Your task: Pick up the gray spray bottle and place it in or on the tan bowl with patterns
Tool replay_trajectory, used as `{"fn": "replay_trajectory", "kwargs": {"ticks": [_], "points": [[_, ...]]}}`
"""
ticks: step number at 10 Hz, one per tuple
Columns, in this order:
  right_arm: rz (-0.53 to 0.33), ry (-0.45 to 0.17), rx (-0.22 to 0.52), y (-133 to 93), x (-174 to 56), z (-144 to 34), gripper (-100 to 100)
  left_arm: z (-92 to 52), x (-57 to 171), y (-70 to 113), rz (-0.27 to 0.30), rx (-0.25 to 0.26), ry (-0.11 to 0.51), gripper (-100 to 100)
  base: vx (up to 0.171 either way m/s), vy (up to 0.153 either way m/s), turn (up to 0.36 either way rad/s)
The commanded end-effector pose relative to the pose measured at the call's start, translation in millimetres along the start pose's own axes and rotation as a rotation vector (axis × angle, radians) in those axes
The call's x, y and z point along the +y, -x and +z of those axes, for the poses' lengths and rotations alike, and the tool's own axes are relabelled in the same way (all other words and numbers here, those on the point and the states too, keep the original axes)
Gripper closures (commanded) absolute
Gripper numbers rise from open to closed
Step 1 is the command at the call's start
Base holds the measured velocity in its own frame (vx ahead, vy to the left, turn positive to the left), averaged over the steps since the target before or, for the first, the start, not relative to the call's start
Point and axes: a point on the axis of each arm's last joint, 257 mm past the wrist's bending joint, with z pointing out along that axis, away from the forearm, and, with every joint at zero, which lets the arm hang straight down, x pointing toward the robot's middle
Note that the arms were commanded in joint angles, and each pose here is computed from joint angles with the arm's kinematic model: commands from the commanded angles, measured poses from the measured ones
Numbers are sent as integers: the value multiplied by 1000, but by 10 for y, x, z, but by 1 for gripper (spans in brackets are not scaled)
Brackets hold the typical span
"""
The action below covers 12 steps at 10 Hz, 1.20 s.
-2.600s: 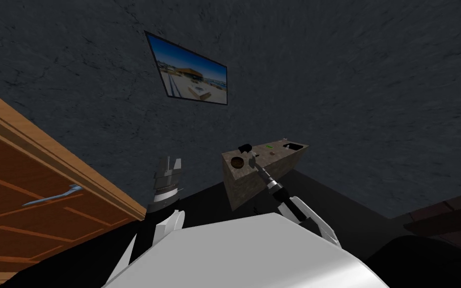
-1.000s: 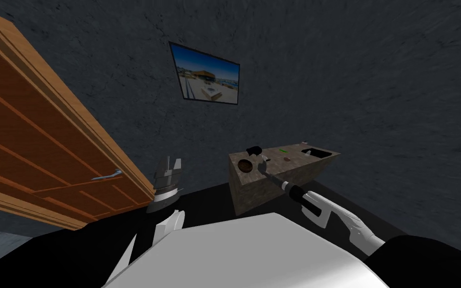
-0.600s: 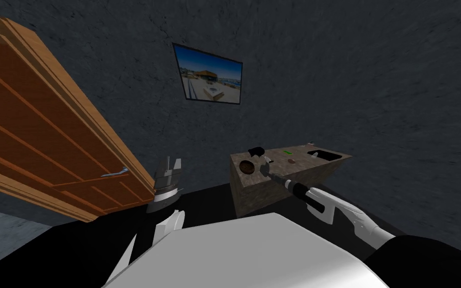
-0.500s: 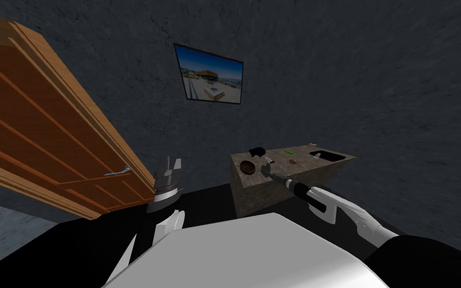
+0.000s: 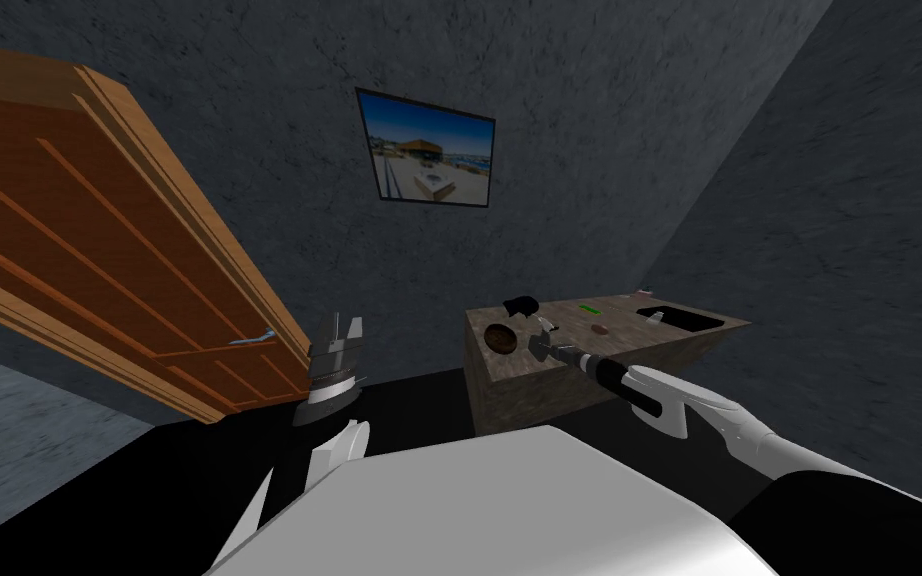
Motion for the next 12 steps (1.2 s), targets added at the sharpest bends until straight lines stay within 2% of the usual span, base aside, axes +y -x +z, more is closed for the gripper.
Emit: {"fn": "replay_trajectory", "kwargs": {"ticks": [1, 2, 3, 4, 8, 9, 10, 11, 12], "points": [[0, 0, 0, 0, 0, 0, -100, 0, 0, 0, 0, 0, 0, 0, 18, -1, 23], [-4, -1, 1, 4, -9, -1, 0, 0, 0, 0, 0, 0, 0, 0, 0, 0, 0], [-4, -1, 1, 4, -7, 0, -100, 0, 0, 0, 0, 0, 0, 0, 0, 0, 0], [-4, -1, 1, 4, -8, 0, 100, 0, 0, 0, 0, 0, 0, 0, 0, 0, 0], [-6, -2, 0, 7, -10, 0, 100, 0, 0, 0, 0, 0, 0, 0, 0, 0, 0], [-6, -2, 0, 7, -10, 0, 0, 0, 0, 0, 0, 0, 0, 0, 0, 0, 0], [-6, -2, 0, 6, -10, 0, 100, 0, 0, 0, 0, 0, 0, 0, 0, 0, 0], [-5, -2, 0, 6, -10, 0, 0, 0, 0, 0, 0, 0, 0, 0, 0, 0, 0], [22, -3, -6, 95, -13, -22, 100, 0, 0, 0, 0, 0, 0, 0, -40, 5, -14]]}}
